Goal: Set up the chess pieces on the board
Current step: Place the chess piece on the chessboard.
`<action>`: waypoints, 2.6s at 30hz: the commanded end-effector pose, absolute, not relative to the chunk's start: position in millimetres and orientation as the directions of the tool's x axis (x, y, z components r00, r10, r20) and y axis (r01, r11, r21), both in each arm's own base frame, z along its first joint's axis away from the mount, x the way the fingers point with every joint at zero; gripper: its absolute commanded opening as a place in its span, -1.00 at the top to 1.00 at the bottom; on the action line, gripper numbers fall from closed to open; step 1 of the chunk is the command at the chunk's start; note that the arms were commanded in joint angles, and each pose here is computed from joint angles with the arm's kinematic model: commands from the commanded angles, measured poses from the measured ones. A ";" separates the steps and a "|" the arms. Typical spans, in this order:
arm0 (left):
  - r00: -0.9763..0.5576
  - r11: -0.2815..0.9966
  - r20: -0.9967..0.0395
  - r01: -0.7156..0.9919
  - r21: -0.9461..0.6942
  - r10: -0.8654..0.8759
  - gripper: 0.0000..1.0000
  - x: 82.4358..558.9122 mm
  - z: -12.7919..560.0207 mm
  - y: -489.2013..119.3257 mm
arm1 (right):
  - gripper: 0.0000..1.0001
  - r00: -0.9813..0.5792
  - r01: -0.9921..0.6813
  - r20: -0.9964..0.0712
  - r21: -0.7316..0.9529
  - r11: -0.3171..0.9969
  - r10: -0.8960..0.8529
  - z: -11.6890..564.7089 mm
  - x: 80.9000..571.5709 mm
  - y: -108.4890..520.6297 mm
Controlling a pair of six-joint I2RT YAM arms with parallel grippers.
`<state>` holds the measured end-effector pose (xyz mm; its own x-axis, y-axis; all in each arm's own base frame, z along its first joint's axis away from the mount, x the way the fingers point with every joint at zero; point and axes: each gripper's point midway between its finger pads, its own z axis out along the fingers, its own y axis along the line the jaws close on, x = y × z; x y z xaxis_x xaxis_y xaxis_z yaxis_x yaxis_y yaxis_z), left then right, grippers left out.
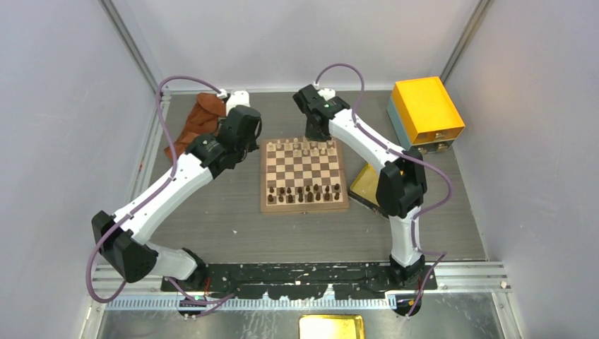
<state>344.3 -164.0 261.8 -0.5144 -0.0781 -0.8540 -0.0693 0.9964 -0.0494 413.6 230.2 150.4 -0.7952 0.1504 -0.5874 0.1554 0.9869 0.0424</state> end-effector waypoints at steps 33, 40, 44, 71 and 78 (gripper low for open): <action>-0.392 0.988 -0.909 -0.120 -0.100 -0.140 0.63 320.9 288.9 -128.4 | 0.99 -0.859 -0.104 -0.506 0.028 0.994 -0.075 110.4 406.9 345.3; -0.382 0.991 -0.915 -0.086 -0.107 -0.132 0.63 318.4 288.1 -131.1 | 0.98 -0.861 -0.092 -0.504 0.028 0.995 -0.065 99.7 414.5 344.7; -0.382 0.992 -0.917 -0.087 -0.088 -0.115 0.63 319.7 287.9 -129.7 | 0.98 -0.864 -0.094 -0.499 0.035 0.995 -0.064 96.1 416.7 347.1; -0.390 0.998 -0.918 -0.042 -0.051 -0.063 0.64 324.8 280.9 -143.6 | 0.99 -0.863 -0.079 -0.505 0.063 0.995 -0.036 88.6 435.9 343.8; -0.386 0.998 -0.921 -0.038 -0.040 -0.052 0.64 324.9 281.2 -145.2 | 0.98 -0.866 -0.078 -0.500 0.066 0.995 -0.035 86.5 436.6 344.1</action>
<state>319.0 -140.6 268.1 -0.4348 -0.0387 -0.8997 -0.0414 0.9989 -0.0230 426.1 335.8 70.1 -0.8874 -0.0443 -0.4588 -0.0642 0.9976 0.0278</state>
